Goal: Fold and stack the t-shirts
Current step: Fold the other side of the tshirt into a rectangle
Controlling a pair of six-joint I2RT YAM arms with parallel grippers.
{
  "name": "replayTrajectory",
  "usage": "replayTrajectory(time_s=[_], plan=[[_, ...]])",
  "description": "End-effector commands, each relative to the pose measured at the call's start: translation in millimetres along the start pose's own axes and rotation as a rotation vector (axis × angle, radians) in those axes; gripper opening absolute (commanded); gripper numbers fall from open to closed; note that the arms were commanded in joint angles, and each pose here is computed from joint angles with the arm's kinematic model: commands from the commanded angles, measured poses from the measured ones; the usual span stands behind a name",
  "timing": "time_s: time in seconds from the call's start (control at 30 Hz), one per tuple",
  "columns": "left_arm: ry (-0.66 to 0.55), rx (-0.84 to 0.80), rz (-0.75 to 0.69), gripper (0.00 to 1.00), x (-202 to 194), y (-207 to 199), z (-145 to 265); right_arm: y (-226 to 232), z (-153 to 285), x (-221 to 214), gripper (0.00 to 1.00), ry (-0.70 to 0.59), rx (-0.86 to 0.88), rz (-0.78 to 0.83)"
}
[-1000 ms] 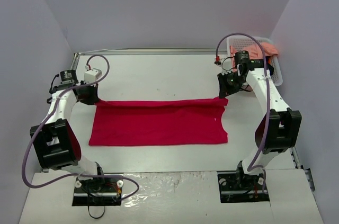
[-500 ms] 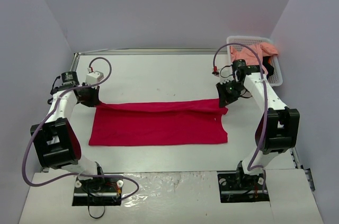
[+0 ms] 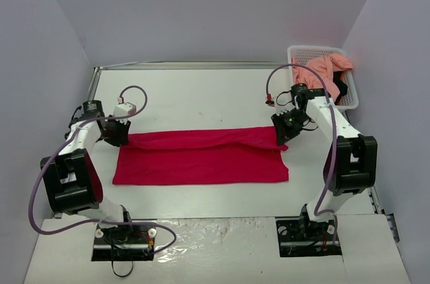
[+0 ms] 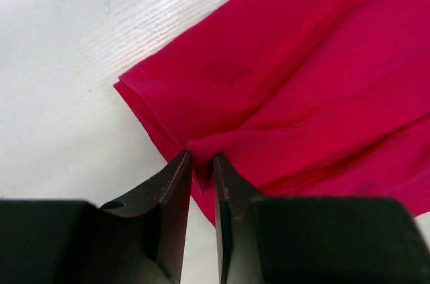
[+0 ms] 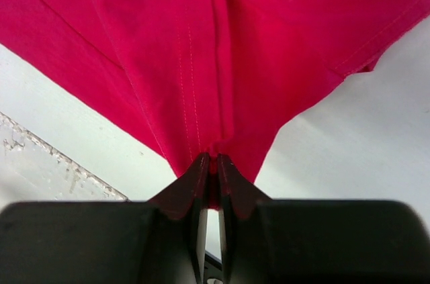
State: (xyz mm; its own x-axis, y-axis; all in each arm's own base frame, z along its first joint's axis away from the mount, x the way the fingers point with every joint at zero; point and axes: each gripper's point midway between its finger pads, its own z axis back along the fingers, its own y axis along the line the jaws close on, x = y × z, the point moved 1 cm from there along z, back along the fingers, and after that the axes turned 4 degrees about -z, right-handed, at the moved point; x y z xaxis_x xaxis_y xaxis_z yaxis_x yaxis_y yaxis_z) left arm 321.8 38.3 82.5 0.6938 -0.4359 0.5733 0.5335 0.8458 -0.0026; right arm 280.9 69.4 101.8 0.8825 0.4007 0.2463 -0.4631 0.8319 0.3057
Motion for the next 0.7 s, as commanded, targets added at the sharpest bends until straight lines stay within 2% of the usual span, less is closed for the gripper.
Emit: replayTrajectory(time_s=[0.0, 0.07, 0.13, 0.23, 0.4, 0.67], plan=[[-0.015, 0.027, -0.096, 0.20, 2, 3, 12, 10, 2, -10, 0.07, 0.045, 0.020, 0.036], [-0.004, -0.018, -0.141, 0.24, -4, -6, 12, 14, -1, -17, 0.10, 0.099, 0.039, 0.049], [-0.001, -0.045, -0.198, 0.36, -6, -12, 17, 13, -4, -22, 0.22, 0.138, 0.051, 0.066], [0.004, -0.117, -0.244, 0.42, -9, -27, 24, 12, -4, -27, 0.27, 0.168, 0.050, 0.073], [0.017, -0.144, -0.259, 0.42, -13, -34, 30, 9, 1, -25, 0.30, 0.167, 0.035, 0.091], [-0.012, -0.060, -0.101, 0.42, 2, -21, 28, 11, -1, 15, 0.33, 0.095, 0.082, 0.107]])
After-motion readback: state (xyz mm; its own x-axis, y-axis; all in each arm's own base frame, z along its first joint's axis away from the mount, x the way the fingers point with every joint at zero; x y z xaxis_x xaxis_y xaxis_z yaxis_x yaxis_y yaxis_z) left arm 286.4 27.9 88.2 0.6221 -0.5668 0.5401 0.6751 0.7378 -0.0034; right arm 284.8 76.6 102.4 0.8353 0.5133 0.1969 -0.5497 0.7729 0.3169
